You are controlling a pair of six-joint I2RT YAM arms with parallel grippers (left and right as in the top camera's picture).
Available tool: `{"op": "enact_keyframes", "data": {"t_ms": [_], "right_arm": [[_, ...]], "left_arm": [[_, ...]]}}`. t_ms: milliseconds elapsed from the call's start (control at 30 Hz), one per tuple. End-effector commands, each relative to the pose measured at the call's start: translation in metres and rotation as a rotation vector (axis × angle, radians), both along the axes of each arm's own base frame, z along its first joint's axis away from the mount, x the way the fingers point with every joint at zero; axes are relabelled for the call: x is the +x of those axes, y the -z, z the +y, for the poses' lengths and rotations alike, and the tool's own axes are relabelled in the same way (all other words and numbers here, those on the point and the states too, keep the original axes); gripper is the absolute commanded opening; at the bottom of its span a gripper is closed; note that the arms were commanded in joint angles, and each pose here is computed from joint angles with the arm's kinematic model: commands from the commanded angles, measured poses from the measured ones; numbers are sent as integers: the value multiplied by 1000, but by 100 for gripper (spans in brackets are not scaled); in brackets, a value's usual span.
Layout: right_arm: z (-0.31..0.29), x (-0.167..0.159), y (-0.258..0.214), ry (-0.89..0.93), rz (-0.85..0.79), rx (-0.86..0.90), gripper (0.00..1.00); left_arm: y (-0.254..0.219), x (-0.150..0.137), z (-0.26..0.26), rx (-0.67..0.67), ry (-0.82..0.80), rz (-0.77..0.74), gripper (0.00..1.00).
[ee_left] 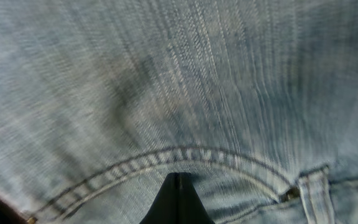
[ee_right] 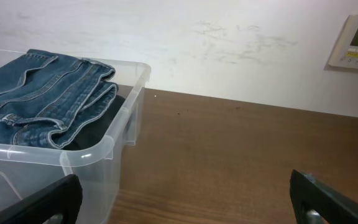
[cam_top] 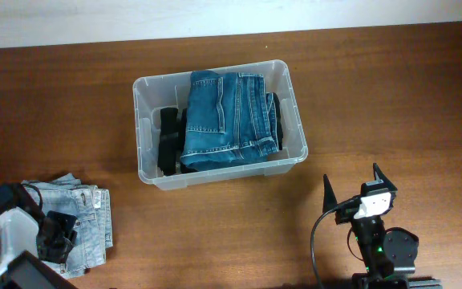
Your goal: Pack container
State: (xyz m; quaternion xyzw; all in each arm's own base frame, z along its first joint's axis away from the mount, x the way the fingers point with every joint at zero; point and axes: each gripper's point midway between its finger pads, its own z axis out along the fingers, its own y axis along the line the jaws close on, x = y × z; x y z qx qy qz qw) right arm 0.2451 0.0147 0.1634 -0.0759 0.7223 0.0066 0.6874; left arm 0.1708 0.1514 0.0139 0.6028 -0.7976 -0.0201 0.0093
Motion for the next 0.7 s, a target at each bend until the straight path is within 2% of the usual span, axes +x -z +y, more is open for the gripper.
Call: {"op": "enact_keyframes", "data": {"t_ms": [0, 167, 300, 667], "right_arm": [[0, 0, 2, -5, 1, 2, 99], [0, 0, 2, -5, 1, 2, 98], [0, 0, 2, -5, 1, 2, 98], [0, 0, 2, -5, 1, 2, 99]], "left_arm": [[11, 2, -4, -39, -22, -2, 1], [18, 17, 1, -39, -21, -58, 1], [16, 41, 4, -41, -12, -166, 1], [-9, 139, -6, 2, 164, -532, 1]]}}
